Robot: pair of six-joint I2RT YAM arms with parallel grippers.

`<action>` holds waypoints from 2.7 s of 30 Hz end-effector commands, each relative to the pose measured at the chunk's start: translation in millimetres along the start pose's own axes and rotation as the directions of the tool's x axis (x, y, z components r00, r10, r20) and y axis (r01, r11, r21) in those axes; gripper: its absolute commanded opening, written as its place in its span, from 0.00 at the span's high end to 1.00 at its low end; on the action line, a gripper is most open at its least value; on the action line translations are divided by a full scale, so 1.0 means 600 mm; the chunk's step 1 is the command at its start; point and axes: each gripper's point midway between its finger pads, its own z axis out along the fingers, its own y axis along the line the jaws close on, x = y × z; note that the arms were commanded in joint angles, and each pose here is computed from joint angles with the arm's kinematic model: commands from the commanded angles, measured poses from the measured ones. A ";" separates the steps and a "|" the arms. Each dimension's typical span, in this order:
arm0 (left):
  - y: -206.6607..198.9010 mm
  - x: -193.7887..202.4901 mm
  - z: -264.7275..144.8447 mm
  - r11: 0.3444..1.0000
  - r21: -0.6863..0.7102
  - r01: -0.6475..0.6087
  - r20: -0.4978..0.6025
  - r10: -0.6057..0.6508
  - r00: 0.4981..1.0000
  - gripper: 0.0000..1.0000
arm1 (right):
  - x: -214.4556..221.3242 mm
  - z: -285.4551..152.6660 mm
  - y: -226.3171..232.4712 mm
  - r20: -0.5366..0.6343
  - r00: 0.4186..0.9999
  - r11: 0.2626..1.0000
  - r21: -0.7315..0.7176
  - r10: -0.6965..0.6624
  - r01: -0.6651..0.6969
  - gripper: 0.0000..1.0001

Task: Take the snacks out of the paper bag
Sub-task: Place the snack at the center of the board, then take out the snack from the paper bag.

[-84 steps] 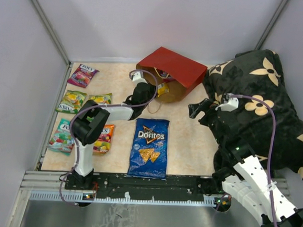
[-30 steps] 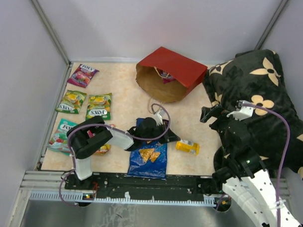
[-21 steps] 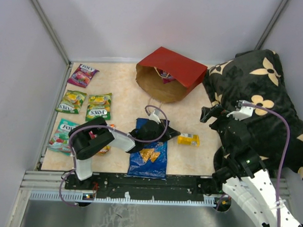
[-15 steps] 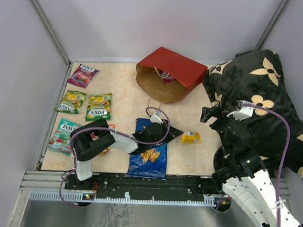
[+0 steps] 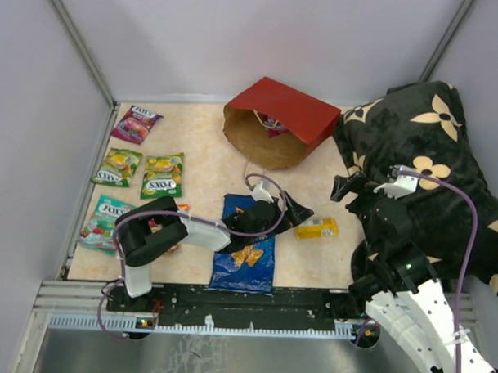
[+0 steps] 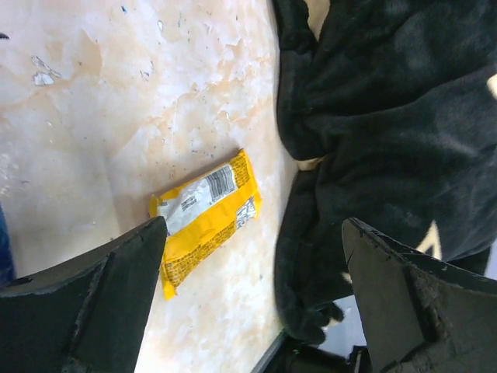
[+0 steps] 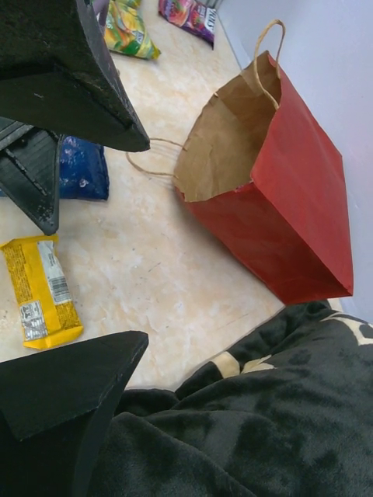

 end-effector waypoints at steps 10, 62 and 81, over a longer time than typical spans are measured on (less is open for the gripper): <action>0.036 -0.182 -0.039 0.897 -0.094 -0.432 -0.037 0.431 0.902 0.25 | -0.014 0.003 0.006 0.036 0.999 1.000 -0.018 -0.010 0.011 0.01; 0.185 -0.519 0.239 0.928 -0.205 0.312 0.480 -0.183 0.858 0.20 | 0.000 -0.043 -0.032 0.036 0.997 0.997 0.011 0.074 -0.074 0.01; 0.231 -0.606 0.314 0.924 -0.368 0.101 0.480 0.096 0.872 0.22 | -0.004 -0.053 -0.035 0.037 0.997 0.997 0.008 0.074 -0.074 0.01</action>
